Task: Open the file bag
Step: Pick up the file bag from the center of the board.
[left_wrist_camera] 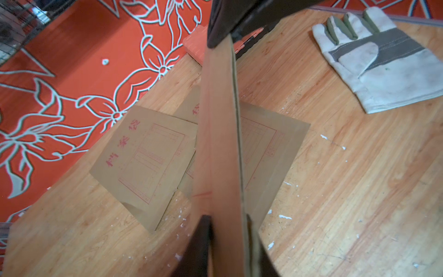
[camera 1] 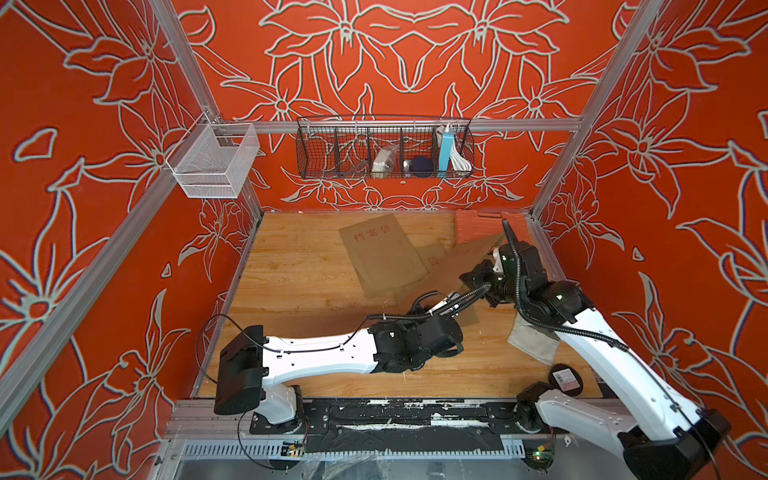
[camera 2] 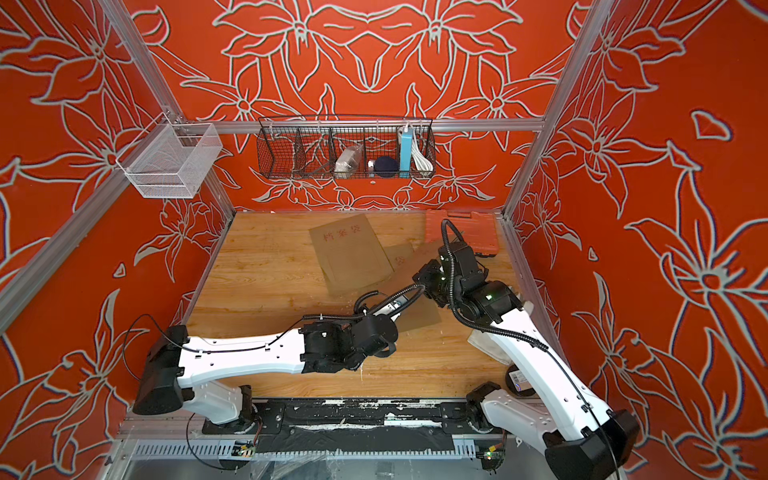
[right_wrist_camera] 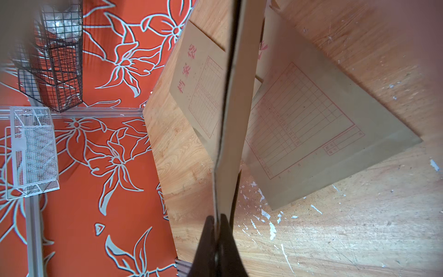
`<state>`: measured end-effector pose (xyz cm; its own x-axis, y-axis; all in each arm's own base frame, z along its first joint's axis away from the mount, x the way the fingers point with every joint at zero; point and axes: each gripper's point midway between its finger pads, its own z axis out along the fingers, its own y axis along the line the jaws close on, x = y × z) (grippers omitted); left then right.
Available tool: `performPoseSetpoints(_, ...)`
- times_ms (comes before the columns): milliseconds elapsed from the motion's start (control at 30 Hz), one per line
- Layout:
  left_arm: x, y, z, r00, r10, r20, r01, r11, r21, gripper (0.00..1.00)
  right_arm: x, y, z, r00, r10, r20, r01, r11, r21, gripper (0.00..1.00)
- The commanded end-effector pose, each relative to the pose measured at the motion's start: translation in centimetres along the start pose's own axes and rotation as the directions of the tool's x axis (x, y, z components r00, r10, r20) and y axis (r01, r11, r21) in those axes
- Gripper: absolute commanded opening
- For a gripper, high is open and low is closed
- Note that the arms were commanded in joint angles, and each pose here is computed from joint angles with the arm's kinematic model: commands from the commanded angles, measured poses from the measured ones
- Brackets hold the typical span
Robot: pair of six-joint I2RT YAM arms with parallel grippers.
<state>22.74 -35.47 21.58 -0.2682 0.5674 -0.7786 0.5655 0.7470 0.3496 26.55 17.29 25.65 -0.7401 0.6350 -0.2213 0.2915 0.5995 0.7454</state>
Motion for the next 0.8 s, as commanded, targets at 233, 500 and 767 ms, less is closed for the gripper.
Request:
performPoseSetpoints(233,0.9,2.0,-1.6,0.983,-0.175,-0.048,0.177,0.983,0.046,0.0,-2.1,3.8,-4.2,0.977,-0.144,0.156,0.167,0.975,-0.146,0.69)
performPoseSetpoints(500,0.7,6.5,-3.8,0.911,-0.408,-0.052,0.411,0.898,0.158,0.0,-5.3,3.1,-12.3,0.797,-0.334,0.504,0.425,0.902,-0.075,0.98)
performPoseSetpoints(767,-1.4,9.8,-7.1,0.902,-0.431,-0.026,0.425,0.875,0.233,0.0,-6.2,-2.2,-13.2,0.666,-0.477,0.573,0.482,0.862,0.157,0.98)
